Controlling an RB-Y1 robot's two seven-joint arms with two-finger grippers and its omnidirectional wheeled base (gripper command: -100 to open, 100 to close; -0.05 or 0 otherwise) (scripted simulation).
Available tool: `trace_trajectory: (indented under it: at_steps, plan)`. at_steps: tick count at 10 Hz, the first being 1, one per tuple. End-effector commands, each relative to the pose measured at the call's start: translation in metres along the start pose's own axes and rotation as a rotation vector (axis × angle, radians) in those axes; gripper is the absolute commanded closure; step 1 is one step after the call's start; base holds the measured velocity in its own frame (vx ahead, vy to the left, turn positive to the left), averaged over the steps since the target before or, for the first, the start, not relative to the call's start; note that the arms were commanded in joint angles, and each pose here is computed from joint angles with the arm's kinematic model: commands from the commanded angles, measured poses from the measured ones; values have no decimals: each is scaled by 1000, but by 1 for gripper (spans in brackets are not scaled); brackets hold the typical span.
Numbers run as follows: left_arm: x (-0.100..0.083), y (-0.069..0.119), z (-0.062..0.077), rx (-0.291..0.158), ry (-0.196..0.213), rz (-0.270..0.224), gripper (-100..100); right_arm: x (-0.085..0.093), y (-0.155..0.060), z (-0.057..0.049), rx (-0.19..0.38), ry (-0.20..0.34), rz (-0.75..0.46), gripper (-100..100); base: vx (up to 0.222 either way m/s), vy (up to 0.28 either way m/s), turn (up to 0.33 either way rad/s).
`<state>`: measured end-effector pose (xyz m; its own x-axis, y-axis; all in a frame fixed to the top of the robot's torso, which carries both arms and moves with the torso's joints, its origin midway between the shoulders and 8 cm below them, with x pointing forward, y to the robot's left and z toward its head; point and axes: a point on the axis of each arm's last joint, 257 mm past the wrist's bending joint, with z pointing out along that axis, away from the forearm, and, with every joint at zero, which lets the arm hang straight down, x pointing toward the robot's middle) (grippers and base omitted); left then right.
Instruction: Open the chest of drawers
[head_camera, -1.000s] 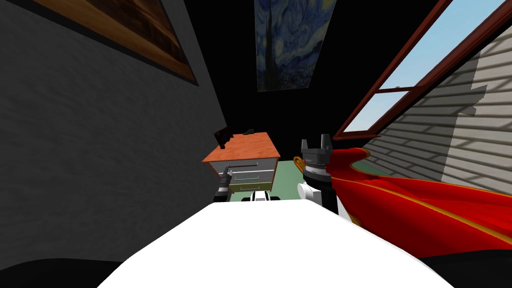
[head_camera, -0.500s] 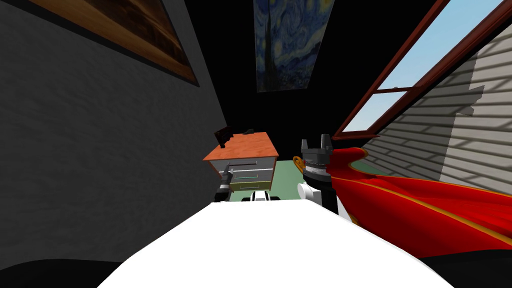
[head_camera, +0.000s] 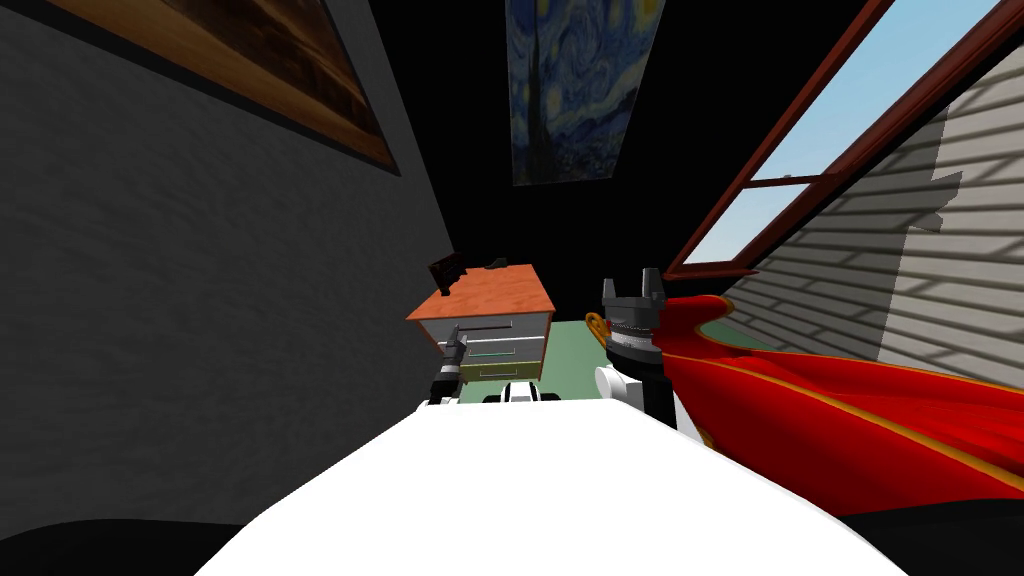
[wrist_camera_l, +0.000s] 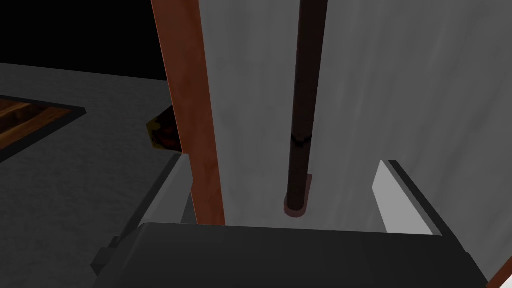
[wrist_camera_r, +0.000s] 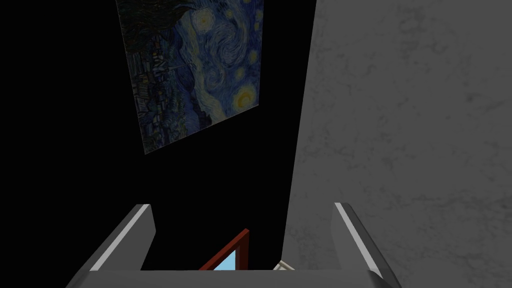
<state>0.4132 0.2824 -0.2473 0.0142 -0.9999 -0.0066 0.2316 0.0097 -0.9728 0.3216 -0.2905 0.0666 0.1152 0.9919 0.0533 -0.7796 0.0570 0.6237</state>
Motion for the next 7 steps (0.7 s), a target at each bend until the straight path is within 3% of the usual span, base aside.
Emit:
trace_trajectory:
  at_steps: [1, 2, 4, 7]
  plan:
    - [-1, -4, 2, 0, -1, 0, -100, 0, 0, 0, 0, 0, 0, 0, 33, -8, 0]
    - [2, 2, -2, -2, 0, -1, 100, 0, 0, 0, 0, 0, 0, 0, -27, 8, 15]
    - [0, -5, -5, -3, 3, -2, 100, 0, 0, 0, 0, 0, 0, 0, -59, 1, 17]
    - [-1, -15, -9, 8, 10, -3, 100, 0, 0, 0, 0, 0, 0, 0, -199, -16, 22]
